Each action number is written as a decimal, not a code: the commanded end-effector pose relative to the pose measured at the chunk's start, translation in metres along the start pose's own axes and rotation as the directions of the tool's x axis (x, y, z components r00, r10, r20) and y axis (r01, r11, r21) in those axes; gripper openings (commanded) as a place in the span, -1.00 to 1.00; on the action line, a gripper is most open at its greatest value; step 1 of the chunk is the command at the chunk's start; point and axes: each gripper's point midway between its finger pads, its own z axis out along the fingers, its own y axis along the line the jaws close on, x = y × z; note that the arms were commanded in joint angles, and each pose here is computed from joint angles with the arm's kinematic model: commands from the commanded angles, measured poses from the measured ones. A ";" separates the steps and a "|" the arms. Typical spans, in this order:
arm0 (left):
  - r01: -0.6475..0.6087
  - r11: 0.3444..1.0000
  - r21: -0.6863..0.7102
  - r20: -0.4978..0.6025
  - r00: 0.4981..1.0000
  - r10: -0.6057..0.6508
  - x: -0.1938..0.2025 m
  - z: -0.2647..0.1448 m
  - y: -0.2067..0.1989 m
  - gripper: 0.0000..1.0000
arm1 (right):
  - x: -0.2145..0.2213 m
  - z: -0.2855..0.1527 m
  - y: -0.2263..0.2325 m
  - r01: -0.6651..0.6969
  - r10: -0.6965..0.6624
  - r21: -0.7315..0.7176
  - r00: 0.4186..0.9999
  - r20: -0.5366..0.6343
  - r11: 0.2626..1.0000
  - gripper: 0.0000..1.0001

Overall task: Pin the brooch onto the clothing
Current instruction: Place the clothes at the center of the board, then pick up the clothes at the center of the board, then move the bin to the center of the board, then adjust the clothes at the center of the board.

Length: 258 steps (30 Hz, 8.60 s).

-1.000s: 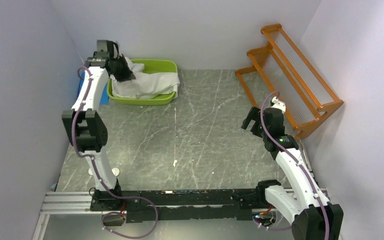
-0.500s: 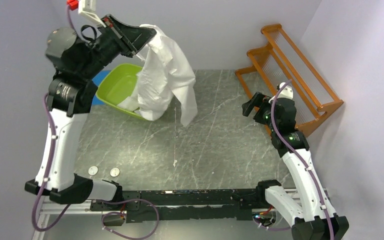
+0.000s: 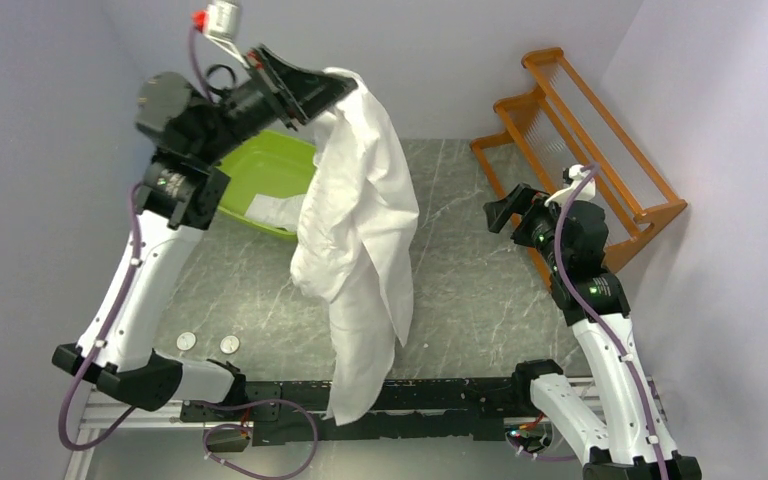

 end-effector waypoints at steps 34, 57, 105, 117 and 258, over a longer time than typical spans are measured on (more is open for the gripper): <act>0.216 0.194 -0.957 0.038 0.756 -0.653 0.245 -0.288 0.310 0.90 | 0.167 0.103 0.159 0.314 -0.526 -0.509 0.775 -0.351 0.802 0.97; 0.051 0.365 -0.930 0.014 0.995 -0.103 0.134 -0.297 0.213 0.90 | 0.284 0.246 0.263 0.081 -0.465 -0.631 0.748 -0.474 0.772 0.60; 0.073 0.030 -0.997 0.046 0.844 -0.534 0.222 -0.322 0.417 0.23 | 0.184 -0.028 0.103 0.067 -0.278 -0.413 0.834 -0.477 0.908 0.31; 0.154 0.074 -0.985 0.091 0.838 -0.538 0.204 -0.294 0.488 0.05 | 0.163 -0.029 0.098 0.139 -0.310 -0.396 0.859 -0.407 0.908 0.46; -0.309 0.845 -0.437 0.328 0.820 0.470 -0.080 -0.212 -0.106 -0.95 | -0.267 -0.305 0.166 0.201 0.272 -0.558 0.711 0.649 0.805 -1.00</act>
